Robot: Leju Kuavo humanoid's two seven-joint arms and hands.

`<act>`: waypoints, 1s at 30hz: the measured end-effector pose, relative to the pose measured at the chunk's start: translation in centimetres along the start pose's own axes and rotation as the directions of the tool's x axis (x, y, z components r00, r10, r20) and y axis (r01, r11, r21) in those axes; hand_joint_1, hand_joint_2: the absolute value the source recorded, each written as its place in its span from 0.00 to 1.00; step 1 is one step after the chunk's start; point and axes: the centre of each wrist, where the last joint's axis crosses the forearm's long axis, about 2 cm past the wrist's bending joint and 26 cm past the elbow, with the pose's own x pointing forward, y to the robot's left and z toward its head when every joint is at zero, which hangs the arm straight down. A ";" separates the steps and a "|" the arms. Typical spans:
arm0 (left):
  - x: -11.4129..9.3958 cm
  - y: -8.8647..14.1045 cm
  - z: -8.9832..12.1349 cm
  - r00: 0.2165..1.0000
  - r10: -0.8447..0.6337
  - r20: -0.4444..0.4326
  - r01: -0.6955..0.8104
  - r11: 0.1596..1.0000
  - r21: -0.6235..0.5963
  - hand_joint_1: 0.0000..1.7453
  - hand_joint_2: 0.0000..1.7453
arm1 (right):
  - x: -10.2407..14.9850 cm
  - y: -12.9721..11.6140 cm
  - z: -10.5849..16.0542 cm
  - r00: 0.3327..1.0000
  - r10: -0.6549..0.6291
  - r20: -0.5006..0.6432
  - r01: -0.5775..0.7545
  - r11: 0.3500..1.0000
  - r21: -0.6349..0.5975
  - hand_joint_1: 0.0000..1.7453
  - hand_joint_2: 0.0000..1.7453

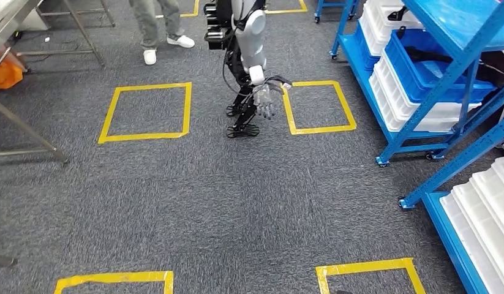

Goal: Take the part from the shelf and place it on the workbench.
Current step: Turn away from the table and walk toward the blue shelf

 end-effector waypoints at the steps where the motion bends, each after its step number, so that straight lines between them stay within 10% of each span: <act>1: 0.0 0.0 0.0 1.000 -0.001 0.000 0.001 1.000 0.000 0.00 0.00 | 0.0 0.0 0.0 1.000 0.000 -0.001 0.000 1.000 -0.001 0.00 0.00; 30: -0.1 0.4 -0.1 1.000 -0.005 0.004 0.005 1.000 0.003 0.00 0.00 | -0.2 0.0 0.0 1.000 0.018 -0.008 -0.018 1.000 0.004 0.00 0.00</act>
